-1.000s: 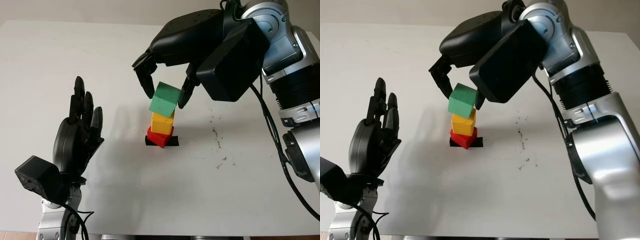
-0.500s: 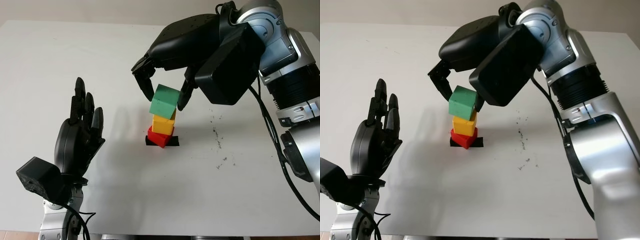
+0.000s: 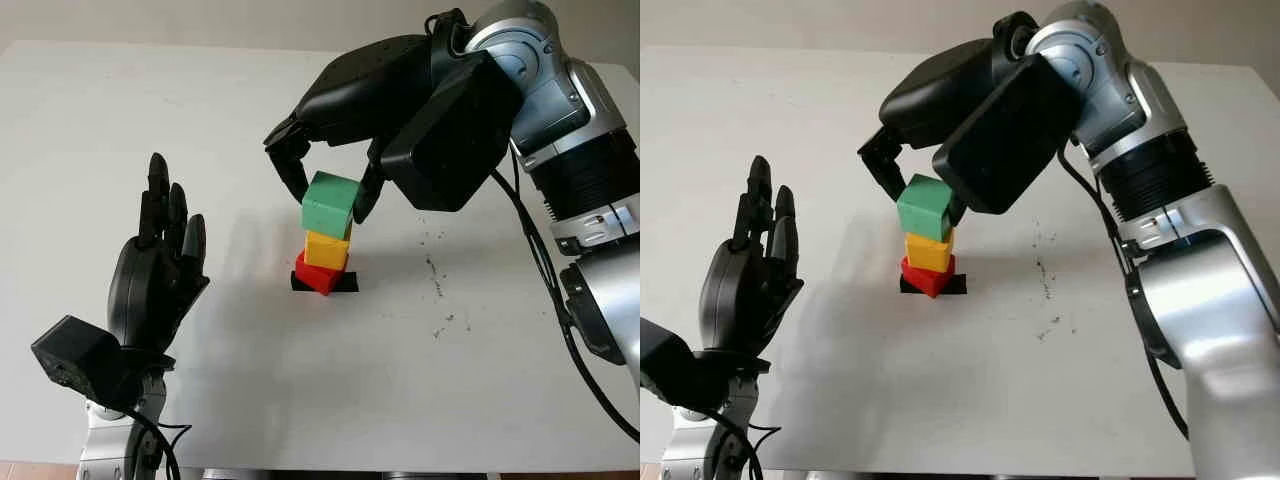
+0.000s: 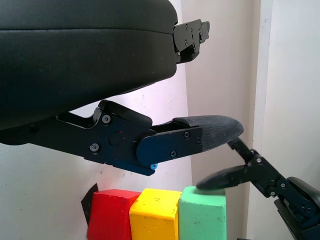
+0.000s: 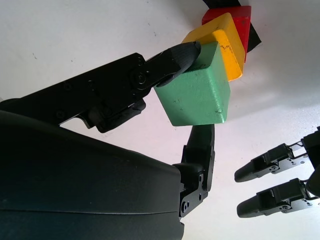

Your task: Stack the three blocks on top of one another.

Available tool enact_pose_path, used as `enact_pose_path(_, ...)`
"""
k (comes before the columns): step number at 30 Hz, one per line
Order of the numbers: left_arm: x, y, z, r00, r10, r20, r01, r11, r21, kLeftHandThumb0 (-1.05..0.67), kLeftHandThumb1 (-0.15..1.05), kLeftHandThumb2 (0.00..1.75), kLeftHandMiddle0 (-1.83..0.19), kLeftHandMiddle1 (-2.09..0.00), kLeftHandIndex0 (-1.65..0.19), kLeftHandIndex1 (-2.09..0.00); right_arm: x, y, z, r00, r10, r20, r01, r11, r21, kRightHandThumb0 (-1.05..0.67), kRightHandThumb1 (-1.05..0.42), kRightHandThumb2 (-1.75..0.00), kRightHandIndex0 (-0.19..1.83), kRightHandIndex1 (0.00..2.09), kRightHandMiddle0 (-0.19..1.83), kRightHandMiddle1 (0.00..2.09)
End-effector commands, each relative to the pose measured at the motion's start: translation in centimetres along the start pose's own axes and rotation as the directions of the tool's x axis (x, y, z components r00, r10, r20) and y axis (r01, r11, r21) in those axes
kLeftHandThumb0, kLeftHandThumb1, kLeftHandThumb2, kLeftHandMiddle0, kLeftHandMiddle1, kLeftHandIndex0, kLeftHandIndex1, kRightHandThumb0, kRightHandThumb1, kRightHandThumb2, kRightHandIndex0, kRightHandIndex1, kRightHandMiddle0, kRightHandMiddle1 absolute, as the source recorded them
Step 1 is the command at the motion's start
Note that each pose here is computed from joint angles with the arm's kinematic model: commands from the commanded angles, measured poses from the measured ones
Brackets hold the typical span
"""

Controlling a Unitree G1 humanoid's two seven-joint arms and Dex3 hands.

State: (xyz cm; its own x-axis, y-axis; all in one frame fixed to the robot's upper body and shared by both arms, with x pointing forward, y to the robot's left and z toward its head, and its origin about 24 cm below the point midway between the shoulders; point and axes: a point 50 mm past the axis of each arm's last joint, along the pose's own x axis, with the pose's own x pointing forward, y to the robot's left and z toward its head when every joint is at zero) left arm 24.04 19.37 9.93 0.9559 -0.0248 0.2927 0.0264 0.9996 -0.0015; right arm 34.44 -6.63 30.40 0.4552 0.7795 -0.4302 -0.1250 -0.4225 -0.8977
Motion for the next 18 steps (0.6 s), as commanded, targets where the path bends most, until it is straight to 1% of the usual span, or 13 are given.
enact_pose_path(1,-0.16,-0.05,0.14,1.000,0.001,0.002,-0.001,1.000,0.005,-0.67,1.05,0.57,0.19,0.00,0.19,0.00,-0.15,0.07,0.08,1.000,-0.002,-0.003,0.002,1.000,-0.007,-0.51,-0.90,-0.05,-0.02,0.03,0.12,0.71)
enact_pose_path(4,-0.16,-0.05,0.13,1.000,-0.001,0.001,0.001,1.000,0.000,-0.67,1.05,0.57,0.19,0.00,0.19,0.00,-0.15,0.13,0.06,1.000,-0.004,-0.007,0.004,1.000,-0.009,-0.53,-0.90,-0.05,-0.11,0.03,0.10,0.46)
enact_pose_path(8,-0.17,-0.08,0.14,1.000,0.000,-0.002,0.000,1.000,0.007,-0.67,1.05,0.57,0.19,0.00,0.19,0.00,-0.22,0.09,0.07,1.000,-0.003,-0.012,0.003,1.000,-0.008,-0.53,-0.91,-0.06,-0.18,0.02,0.04,0.28)
enact_pose_path(12,-0.14,-0.06,0.08,1.000,-0.002,0.001,0.002,1.000,0.002,-0.67,1.05,0.56,0.19,0.00,0.19,0.00,-0.26,0.09,0.13,1.000,-0.003,-0.011,0.002,1.000,-0.022,-0.54,-0.91,-0.06,-0.19,0.00,-0.05,0.19)
enact_pose_path(18,-0.16,0.06,0.03,1.000,-0.009,-0.001,0.009,1.000,0.002,-0.66,1.05,0.57,0.19,0.00,0.19,0.00,-0.56,-0.02,0.17,1.000,0.008,-0.020,-0.009,0.998,-0.056,-0.61,-0.91,-0.05,-0.19,0.00,-0.17,0.08)
